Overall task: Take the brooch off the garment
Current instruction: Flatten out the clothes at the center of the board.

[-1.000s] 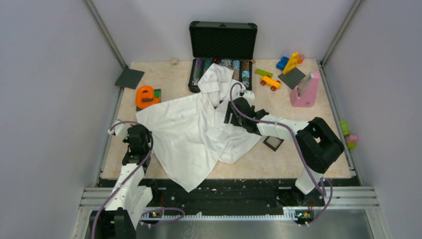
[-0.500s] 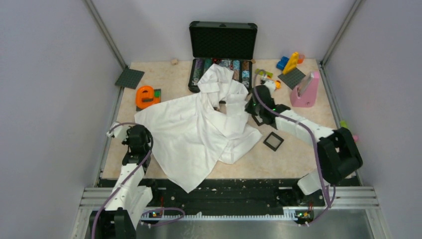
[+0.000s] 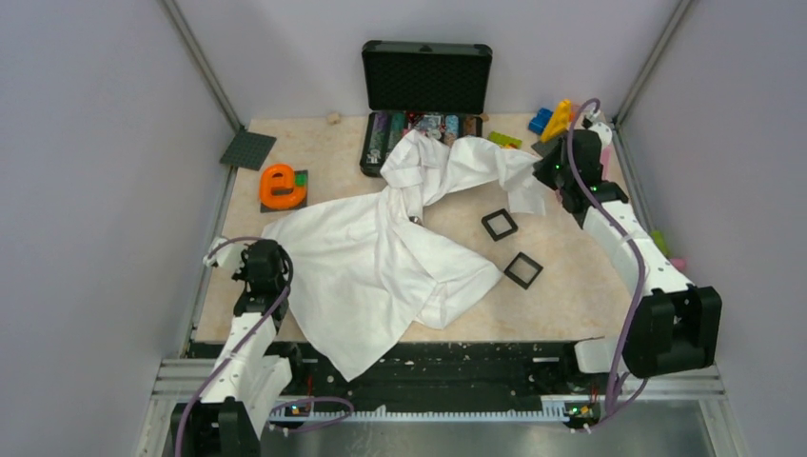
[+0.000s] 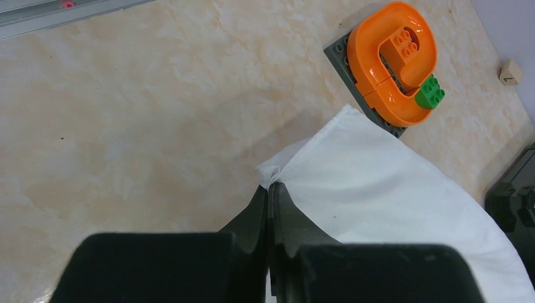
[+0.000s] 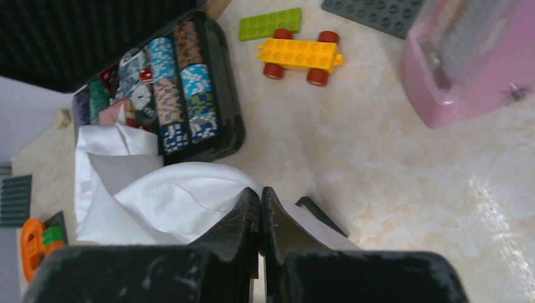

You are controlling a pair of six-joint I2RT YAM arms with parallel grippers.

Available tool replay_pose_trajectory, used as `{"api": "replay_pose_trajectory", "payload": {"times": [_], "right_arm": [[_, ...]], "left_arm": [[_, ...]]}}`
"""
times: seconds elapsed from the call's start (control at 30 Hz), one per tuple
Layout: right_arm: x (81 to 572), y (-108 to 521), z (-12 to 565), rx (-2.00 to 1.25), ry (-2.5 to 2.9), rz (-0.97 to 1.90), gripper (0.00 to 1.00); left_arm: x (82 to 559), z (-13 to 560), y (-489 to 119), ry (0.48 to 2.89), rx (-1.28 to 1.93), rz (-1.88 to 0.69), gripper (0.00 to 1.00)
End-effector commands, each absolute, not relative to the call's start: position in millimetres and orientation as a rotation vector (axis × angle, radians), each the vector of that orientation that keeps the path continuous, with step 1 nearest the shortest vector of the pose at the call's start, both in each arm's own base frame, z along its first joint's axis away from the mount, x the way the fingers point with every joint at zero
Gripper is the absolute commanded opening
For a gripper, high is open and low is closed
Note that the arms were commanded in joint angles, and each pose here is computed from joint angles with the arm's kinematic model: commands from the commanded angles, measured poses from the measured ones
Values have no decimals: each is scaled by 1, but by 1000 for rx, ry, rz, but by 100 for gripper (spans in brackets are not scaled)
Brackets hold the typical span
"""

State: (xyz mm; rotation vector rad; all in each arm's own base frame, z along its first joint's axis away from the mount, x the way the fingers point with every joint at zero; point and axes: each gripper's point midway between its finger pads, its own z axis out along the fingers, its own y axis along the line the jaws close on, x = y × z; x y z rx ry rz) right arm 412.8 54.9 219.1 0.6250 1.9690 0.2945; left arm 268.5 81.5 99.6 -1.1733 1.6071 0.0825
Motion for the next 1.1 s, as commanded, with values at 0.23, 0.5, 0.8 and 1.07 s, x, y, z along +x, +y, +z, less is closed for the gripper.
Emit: {"api": "replay_pose_trajectory", "payload": {"times": [0.23,0.5,0.8,1.07], "right_arm": [[516,142,303,273,1970,507,11],[471,236,265,-101,2074,355,79],[391,357,173,-494,2157,465,57],[366,384,109,-642,2217,281,61]], "left_arm": [[269,103,89,1557,-1215,107,0],[272,101,85,1584,-1195,88,0],[279,106,81,1581,-1171,50,0],[280,106,79,1591,-1161,42,0]]}}
